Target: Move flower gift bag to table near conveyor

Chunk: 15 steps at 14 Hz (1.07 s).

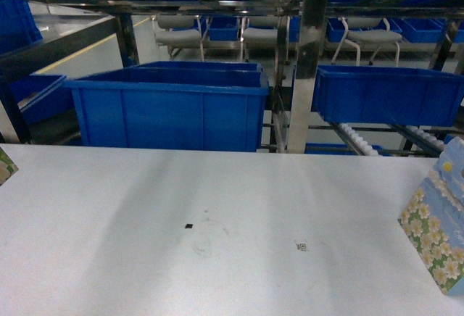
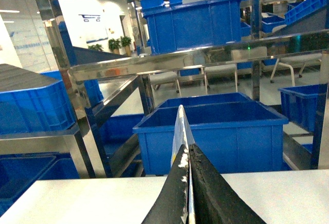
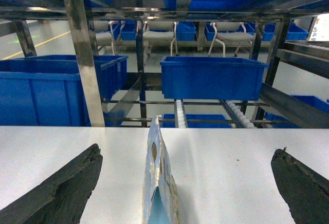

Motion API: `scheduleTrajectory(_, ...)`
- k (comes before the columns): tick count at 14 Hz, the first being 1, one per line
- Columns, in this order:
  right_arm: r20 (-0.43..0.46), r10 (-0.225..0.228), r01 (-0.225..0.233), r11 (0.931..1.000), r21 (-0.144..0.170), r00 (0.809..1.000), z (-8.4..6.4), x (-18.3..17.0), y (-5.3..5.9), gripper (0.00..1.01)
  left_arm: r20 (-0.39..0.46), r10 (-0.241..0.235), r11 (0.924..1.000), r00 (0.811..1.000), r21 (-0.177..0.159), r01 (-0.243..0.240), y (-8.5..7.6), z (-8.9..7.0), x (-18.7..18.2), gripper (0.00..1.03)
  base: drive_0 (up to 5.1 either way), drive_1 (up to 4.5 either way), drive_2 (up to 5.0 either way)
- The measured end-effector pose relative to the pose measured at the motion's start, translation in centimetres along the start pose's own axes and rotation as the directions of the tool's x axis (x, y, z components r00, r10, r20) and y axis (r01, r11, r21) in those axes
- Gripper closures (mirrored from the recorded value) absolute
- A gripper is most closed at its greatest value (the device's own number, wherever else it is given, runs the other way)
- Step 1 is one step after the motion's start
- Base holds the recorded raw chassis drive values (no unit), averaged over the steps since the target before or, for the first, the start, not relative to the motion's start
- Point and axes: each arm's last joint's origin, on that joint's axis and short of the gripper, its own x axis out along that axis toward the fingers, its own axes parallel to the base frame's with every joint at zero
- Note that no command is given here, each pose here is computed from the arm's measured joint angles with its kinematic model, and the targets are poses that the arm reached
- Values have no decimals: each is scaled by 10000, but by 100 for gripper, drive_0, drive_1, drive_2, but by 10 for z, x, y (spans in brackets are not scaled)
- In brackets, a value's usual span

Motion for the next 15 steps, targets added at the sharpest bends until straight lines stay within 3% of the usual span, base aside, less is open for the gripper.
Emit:
scheduleTrajectory(4, 705, 57, -50, 9999, -95, 9975, 10, -7, 2, 3, 3, 1, 10000, 10000, -2, -1, 0, 0, 0, 101, 0, 0, 0)
scheduleTrajectory(6, 1680, 139, -111, 9998, -174, 9857, 24, -15, 6, 3, 0, 0, 10000, 10000, 0, 0, 0, 0, 0, 101, 0, 0, 0)
scheduleTrajectory(7, 2003, 396, -389, 9992, -78, 9789, 33, -23, 12, 3, 3, 1, 10000, 10000, -2, -1, 0, 0, 0, 101, 0, 0, 0)
scheduleTrajectory(8, 2346, 376, -392, 9992, 21, 9714, 40, -32, 13, 3, 3, 4, 10000, 10000, -2, -4, 0, 0, 0, 101, 0, 0, 0)
scheduleTrajectory(11, 2336, 299, -364, 9991, 238, 9719, 47, -55, 20, 3, 3, 1, 10000, 10000, -2, -1, 0, 0, 0, 101, 0, 0, 0)
scheduleTrajectory(15, 2108, -6, -69, 9994, 347, 9775, 41, -78, 22, 3, 3, 4, 10000, 10000, -2, -4, 0, 0, 0, 101, 0, 0, 0)
